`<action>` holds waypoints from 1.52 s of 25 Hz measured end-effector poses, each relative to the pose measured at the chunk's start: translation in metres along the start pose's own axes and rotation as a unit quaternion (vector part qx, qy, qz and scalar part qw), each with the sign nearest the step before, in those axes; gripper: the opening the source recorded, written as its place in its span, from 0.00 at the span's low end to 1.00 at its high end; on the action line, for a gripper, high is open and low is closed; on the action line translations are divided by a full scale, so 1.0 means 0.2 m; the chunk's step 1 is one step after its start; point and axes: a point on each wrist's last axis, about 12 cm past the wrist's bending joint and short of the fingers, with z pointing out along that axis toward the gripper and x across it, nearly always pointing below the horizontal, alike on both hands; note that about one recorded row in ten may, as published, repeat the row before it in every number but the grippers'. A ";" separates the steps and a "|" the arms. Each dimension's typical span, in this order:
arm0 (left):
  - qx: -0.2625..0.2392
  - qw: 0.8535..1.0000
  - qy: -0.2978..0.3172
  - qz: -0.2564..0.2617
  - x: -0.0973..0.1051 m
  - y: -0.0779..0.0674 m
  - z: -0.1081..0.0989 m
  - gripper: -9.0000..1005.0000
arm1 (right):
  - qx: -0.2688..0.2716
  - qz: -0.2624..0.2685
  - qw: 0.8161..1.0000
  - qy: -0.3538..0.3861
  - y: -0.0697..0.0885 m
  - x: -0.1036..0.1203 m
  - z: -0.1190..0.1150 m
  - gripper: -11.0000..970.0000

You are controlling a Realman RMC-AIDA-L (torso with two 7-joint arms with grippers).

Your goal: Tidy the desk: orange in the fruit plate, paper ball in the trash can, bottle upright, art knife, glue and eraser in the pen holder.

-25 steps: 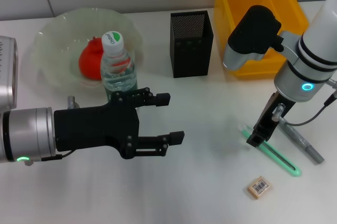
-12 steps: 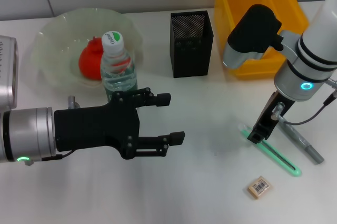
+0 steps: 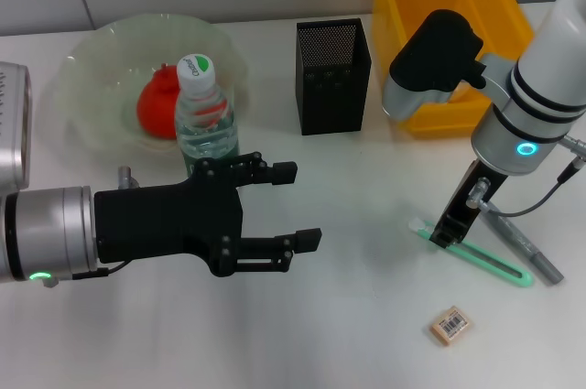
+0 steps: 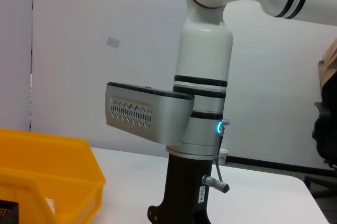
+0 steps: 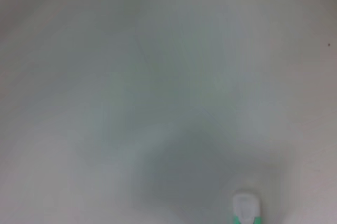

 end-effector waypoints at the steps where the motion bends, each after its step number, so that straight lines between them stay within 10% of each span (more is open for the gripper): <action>1: 0.000 1.000 0.000 0.000 0.00 0.00 0.00 0.81 | 0.000 0.000 1.000 0.000 0.00 0.00 0.00 0.21; 38: -0.001 1.000 0.007 0.003 0.01 0.00 0.00 0.81 | 0.028 -0.002 0.998 -0.051 -0.02 -0.05 -0.12 0.11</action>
